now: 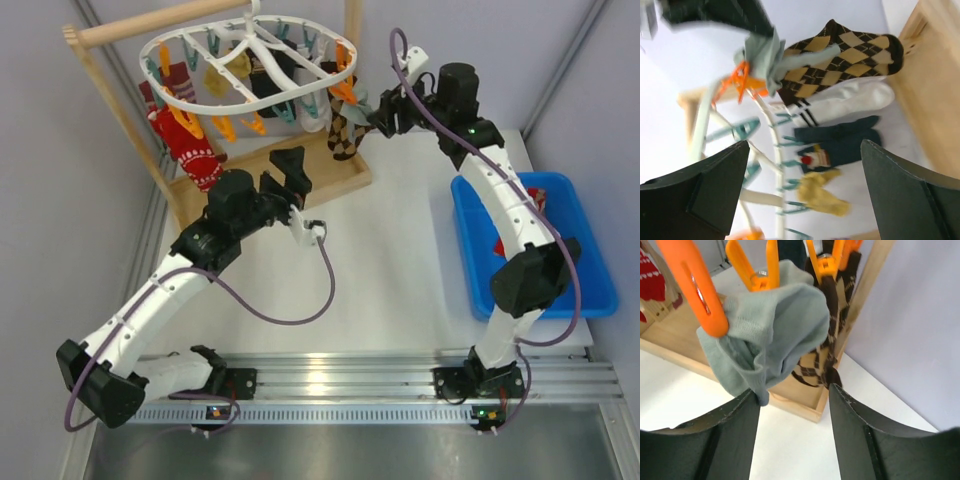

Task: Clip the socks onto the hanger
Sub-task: Clamp the sock onto the hanger, then reset both arms

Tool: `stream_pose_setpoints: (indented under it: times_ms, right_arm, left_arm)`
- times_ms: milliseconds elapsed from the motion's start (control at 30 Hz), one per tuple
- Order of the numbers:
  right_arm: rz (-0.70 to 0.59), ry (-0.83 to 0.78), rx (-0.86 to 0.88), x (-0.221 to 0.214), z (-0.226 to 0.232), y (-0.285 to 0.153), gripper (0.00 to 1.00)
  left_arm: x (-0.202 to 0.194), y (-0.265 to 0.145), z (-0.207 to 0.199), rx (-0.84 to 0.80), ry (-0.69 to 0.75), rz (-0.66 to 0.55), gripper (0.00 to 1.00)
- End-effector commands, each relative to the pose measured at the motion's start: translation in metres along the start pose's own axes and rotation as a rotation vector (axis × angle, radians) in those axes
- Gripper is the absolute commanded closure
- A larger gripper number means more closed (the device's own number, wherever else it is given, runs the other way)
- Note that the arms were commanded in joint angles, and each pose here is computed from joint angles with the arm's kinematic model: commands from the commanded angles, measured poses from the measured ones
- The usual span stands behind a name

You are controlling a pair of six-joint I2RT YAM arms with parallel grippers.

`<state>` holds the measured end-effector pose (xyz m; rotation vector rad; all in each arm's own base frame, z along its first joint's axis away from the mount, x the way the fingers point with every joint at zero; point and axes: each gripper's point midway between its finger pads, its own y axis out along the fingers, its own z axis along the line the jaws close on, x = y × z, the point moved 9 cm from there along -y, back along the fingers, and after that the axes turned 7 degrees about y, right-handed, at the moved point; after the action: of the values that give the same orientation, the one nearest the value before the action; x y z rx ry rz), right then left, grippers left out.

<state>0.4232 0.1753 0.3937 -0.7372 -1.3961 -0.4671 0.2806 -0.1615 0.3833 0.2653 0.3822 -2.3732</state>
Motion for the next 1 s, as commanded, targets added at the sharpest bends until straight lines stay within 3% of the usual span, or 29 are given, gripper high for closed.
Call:
stream_pose_setpoints:
  times_ms: [0,133,167,367,567,633,733,800,967]
  right_arm:
    - [-0.124,-0.037,0.031,0.029,0.004,-0.036,0.44]
    - [-0.132,-0.042,0.092,0.023,0.008,-0.053,0.35]
    - [-0.134,-0.044,0.104,0.021,0.007,-0.058,0.33]
    - [-0.143,-0.064,0.241,0.013,0.031,-0.083,0.12]
    - [-0.153,0.034,0.304,0.013,0.047,-0.091,0.05]
    - [-0.138,0.084,0.299,0.01,0.051,-0.093,0.04]
    - [-0.087,0.118,0.246,-0.002,0.052,-0.1,0.02]
    - [-0.017,0.125,0.204,-0.019,0.054,-0.109,0.0]
    - [0.123,0.164,0.1,-0.075,0.063,-0.137,0.0]
  left_arm:
    - [-0.001,-0.024,0.007,0.0,-0.459,0.055,0.02]
    - [0.009,-0.04,0.012,-0.004,-0.921,0.061,0.02]
    - [0.017,-0.044,0.014,0.013,-1.094,0.04,0.02]
    - [0.036,-0.05,0.023,0.093,-1.545,-0.029,0.02]
    - [0.037,-0.04,0.04,0.121,-1.764,-0.079,0.02]
    - [0.043,-0.043,0.04,0.086,-1.824,-0.134,0.02]
    - [0.046,-0.047,0.024,0.024,-1.899,-0.115,0.02]
    - [0.042,-0.059,0.011,0.022,-1.921,-0.065,0.02]
    - [0.034,-0.066,-0.039,-0.032,-1.969,0.335,0.02]
